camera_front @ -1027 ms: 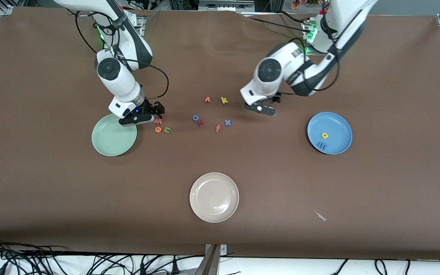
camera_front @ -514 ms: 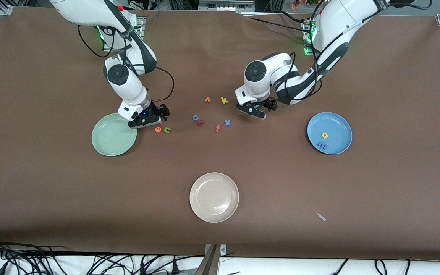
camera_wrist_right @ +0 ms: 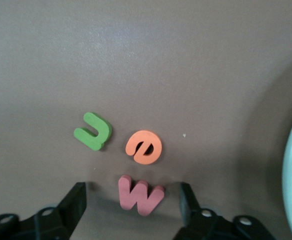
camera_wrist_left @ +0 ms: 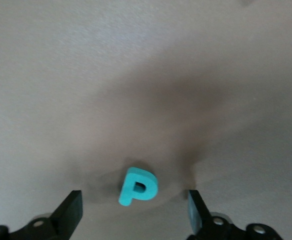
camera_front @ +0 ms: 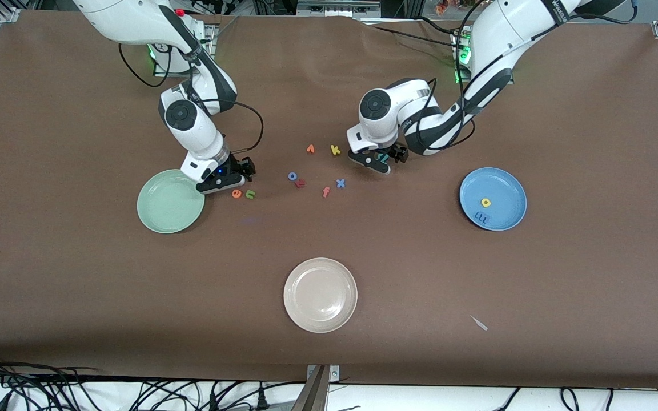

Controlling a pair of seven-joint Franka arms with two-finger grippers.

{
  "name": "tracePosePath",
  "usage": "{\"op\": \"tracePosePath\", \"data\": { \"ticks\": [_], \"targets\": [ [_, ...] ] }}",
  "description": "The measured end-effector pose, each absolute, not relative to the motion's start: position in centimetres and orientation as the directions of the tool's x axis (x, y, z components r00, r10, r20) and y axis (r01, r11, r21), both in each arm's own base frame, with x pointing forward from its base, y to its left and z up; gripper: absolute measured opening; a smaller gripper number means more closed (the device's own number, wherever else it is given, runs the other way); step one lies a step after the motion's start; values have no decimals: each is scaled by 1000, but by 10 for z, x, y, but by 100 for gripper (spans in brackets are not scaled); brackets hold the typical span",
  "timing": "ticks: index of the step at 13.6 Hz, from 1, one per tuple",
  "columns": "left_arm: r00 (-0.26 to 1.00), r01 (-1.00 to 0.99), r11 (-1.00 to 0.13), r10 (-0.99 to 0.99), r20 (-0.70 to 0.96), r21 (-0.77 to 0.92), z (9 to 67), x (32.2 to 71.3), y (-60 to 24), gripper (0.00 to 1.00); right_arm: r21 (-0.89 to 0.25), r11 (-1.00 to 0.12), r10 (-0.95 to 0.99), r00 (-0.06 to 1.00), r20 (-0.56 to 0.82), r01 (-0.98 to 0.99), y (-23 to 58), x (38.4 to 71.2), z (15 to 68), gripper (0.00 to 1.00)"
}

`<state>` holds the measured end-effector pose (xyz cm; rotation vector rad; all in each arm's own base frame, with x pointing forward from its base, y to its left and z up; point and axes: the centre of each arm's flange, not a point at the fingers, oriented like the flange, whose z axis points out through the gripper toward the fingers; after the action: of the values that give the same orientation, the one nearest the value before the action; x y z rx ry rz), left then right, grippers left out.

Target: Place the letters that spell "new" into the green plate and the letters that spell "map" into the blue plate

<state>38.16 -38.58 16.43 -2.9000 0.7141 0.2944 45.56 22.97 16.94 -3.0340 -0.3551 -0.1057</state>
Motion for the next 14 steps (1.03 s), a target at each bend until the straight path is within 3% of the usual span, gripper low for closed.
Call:
{"op": "tracePosePath", "data": {
  "ticks": [1, 3, 5, 6, 9, 14],
  "targets": [
    [867, -473, -877, -446, -221, -87, 165, 381, -387, 77, -76, -970, 227, 971, 80, 233, 229, 457, 170, 67],
    [865, -478, -874, -452, -217, -86, 166, 380, -389, 55, -75, -969, 229, 970, 81, 235, 230, 457, 170, 61],
    [861, -493, -864, -467, -202, -101, 168, 383, -389, 33, -76, -968, 232, 969, 87, 239, 231, 457, 172, 41],
    [860, -497, -861, -472, -195, -108, 169, 385, -388, 27, -76, -968, 233, 969, 87, 239, 231, 457, 172, 41],
    [865, -491, -859, -462, -198, -142, 174, 393, -380, 11, -68, -969, 231, 969, 91, 237, 227, 462, 174, 41],
    [868, -493, -844, -463, -177, -210, 204, 416, -365, 9, 21, -959, 284, 958, 45, 283, 153, 505, 249, 41]
  ]
}}
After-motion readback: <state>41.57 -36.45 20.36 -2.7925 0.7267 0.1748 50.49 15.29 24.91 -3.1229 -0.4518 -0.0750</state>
